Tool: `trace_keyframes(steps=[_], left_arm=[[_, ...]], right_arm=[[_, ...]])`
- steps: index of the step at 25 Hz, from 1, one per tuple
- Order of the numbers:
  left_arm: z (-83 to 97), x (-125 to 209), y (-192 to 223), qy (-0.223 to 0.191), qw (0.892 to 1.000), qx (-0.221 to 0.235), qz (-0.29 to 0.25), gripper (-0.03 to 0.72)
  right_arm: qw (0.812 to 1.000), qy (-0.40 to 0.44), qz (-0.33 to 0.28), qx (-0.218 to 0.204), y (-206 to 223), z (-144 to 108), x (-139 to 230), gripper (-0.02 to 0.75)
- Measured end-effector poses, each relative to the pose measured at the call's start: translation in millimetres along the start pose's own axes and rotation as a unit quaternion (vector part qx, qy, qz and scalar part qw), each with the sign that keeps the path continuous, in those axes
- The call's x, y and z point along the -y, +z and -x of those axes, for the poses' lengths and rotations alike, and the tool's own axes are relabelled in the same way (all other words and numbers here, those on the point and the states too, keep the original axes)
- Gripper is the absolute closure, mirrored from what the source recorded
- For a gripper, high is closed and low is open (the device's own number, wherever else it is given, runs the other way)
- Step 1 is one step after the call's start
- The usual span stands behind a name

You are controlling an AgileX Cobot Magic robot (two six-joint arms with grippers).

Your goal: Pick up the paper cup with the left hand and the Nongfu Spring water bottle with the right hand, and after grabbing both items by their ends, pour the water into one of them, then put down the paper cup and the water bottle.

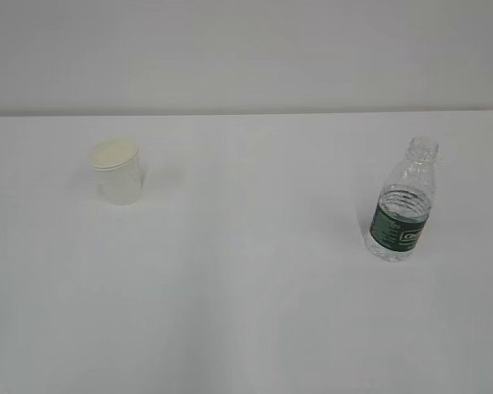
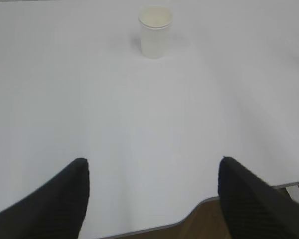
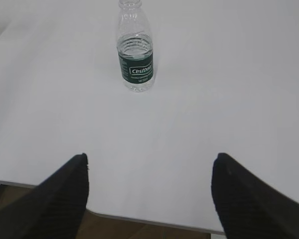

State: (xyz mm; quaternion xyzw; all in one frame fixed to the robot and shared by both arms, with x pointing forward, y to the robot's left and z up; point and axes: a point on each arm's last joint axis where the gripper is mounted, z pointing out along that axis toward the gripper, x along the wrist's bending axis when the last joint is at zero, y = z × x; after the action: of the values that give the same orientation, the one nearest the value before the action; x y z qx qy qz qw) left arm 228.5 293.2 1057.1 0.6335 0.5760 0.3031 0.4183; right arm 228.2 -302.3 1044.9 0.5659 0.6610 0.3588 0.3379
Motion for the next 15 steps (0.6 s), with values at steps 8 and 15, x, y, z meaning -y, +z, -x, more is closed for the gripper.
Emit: trace_keyframes(steps=[8, 15], left_arm=[[0.9, -1, 1, -0.003, 1.000, 0.005, 0.002, 0.111], [2.5, -8, 11, -0.014, 0.999, 0.015, -0.032, 0.111]], right_arm=[[1.000, 0.007, -0.001, -0.016, 0, -3, 0, 0.164], [1.000, 0.009, 0.005, -0.020, -4, -3, -5, 0.164]])
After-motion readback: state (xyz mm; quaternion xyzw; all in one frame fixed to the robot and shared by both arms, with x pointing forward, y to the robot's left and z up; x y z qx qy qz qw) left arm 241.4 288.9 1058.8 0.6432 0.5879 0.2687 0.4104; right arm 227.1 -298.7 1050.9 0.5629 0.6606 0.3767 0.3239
